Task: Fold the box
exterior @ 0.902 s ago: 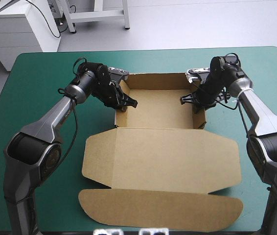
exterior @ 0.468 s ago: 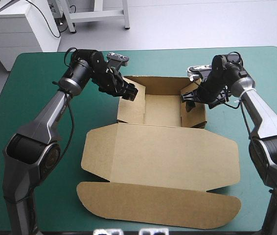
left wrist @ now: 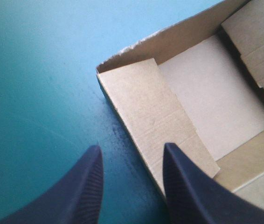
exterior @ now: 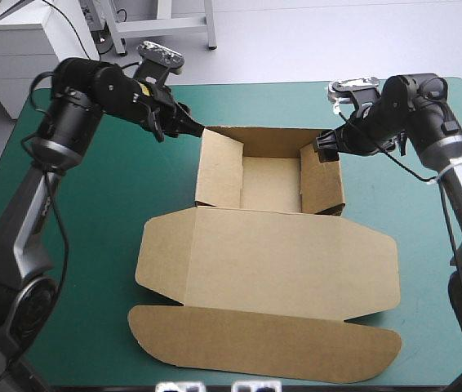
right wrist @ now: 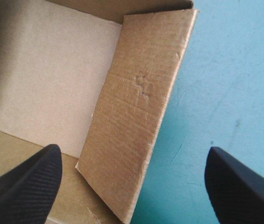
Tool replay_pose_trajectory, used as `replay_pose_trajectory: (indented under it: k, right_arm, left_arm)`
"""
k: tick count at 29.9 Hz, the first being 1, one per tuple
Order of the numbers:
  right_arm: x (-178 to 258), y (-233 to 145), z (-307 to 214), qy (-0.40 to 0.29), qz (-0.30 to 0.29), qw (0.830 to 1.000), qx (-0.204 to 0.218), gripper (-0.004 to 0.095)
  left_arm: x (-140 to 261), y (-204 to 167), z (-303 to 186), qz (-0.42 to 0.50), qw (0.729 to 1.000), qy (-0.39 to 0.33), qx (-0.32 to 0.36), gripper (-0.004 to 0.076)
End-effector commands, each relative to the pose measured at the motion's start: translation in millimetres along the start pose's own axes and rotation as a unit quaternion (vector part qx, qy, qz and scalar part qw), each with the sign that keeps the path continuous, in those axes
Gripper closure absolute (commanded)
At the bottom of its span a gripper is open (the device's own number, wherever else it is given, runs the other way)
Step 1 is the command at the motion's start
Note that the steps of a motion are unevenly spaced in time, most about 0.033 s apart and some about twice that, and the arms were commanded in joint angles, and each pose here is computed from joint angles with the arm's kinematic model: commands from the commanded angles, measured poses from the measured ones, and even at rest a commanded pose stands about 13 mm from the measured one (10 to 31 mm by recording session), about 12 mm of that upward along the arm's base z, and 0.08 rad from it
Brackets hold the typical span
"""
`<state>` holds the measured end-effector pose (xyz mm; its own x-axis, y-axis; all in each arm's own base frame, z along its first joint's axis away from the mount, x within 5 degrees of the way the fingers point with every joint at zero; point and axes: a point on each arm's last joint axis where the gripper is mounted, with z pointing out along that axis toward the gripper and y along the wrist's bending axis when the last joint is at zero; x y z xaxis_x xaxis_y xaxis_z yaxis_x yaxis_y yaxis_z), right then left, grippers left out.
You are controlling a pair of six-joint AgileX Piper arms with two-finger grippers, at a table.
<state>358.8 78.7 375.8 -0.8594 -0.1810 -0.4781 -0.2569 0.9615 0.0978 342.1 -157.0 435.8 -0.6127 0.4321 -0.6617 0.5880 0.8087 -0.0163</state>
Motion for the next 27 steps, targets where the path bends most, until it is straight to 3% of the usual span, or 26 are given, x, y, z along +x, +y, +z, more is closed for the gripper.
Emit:
replay_pose_trajectory:
  k: [1,8,11,17,27]
  right_arm:
    - [-3,3,-40,-0.07,-0.009,0.997,0.005,0.0145]
    - [-4,0,-35,-0.066,-0.008,0.998,0.013,0.0146]
    - [-6,0,-29,-0.063,-0.007,0.998,0.013,0.0146]
    - [-9,-3,-11,-0.044,-0.005,0.999,0.013,0.0147]
    - [-12,-8,32,0.003,0.004,1.0,0.008,0.0167]
  left_arm:
    - [1,-15,-72,0.034,0.998,-0.059,0.0,0.0552]
    - [22,-20,-141,0.062,0.99,-0.108,-0.069,0.0729]
    - [40,-21,-153,0.065,0.989,-0.098,-0.09,0.0732]
    - [96,-24,-141,0.062,0.993,-0.021,-0.099,0.0732]
    - [202,-30,-78,0.029,0.988,0.134,-0.074,0.0732]
